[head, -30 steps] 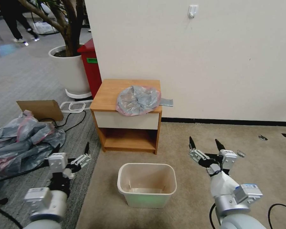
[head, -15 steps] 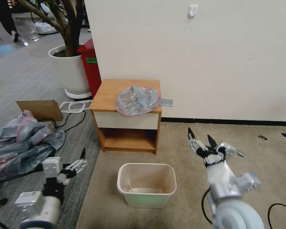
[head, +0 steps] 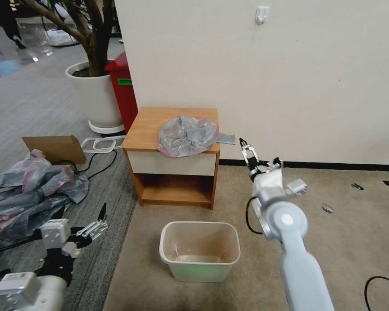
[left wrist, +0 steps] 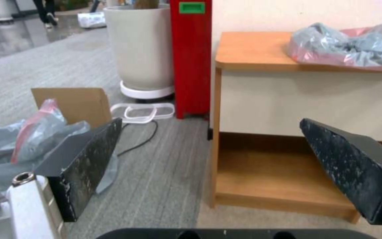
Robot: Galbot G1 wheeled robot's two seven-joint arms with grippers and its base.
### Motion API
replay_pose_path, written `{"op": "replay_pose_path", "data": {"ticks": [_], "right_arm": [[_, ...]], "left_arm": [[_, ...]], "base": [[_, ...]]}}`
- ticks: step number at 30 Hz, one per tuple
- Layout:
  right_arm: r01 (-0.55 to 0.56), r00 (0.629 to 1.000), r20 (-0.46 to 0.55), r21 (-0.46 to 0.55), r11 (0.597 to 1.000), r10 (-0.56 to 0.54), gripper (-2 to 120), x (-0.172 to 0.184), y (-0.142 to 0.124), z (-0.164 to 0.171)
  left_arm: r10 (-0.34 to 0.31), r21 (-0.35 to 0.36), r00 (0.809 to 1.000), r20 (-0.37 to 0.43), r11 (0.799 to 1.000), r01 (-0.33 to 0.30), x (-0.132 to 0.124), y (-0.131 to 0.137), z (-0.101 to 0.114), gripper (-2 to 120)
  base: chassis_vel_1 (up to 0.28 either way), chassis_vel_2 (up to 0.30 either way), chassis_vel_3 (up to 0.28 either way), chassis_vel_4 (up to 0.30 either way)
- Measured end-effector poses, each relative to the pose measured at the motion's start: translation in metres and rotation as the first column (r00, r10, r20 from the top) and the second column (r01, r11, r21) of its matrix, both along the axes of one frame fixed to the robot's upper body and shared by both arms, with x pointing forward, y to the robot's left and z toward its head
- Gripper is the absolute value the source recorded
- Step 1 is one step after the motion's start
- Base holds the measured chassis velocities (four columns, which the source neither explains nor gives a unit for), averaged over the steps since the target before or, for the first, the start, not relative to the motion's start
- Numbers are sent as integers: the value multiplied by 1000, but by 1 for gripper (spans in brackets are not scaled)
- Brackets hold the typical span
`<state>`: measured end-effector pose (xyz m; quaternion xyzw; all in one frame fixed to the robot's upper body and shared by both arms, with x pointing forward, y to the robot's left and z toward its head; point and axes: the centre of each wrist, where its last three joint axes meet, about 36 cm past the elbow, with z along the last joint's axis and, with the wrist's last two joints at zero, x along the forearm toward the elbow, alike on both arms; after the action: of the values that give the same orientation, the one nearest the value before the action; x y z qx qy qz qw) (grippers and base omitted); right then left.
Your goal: Pick up the garbage bag from the table and place it over the trash can.
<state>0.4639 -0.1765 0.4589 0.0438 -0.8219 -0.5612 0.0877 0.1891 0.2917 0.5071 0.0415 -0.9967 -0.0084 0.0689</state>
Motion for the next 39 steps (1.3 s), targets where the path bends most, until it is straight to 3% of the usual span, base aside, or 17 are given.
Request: {"op": "replay_pose_path", "data": {"ticks": [9, 25, 28, 30, 32, 34, 36, 39], "right_arm": [[-1, 1000, -13, 5, 1000, 1, 92, 41, 19, -14], [35, 998, -47, 2, 999, -34, 32, 79, 17, -8], [33, 998, -47, 10, 999, -33, 25, 78, 18, -6], [33, 998, -52, 16, 999, -32, 13, 77, 19, -6], [33, 998, -54, 18, 999, -32, 11, 76, 19, -5], [30, 998, -54, 28, 999, -29, 0, 69, 21, 1], [25, 998, -53, 29, 999, -23, 0, 63, 24, 4], [-21, 999, -46, 23, 1000, 22, 0, 15, 48, 19]], "left_arm": [[6, -3, 1000, 7, 1000, -6, -2, 1, -1, 100], [3, -8, 1000, 23, 1000, -3, -3, 1, -2, 100], [3, -8, 1000, 24, 1000, -3, -3, 1, -2, 100], [0, -8, 1000, 28, 1000, 0, -2, 1, -1, 100], [-1, -8, 1000, 29, 1000, 1, -2, 1, -1, 100], [-3, -9, 1000, 30, 1000, 3, -1, 0, -1, 100], [-3, -10, 1000, 31, 1000, 4, -1, 0, -1, 100], [-4, -10, 999, 33, 1000, 4, 0, 0, 0, 100]], "base": [[0, 0, 0, 0], [0, 0, 0, 0], [0, 0, 0, 0], [0, 0, 0, 0], [0, 0, 0, 0], [0, 0, 0, 0], [0, 0, 0, 0], [0, 0, 0, 0]]}}
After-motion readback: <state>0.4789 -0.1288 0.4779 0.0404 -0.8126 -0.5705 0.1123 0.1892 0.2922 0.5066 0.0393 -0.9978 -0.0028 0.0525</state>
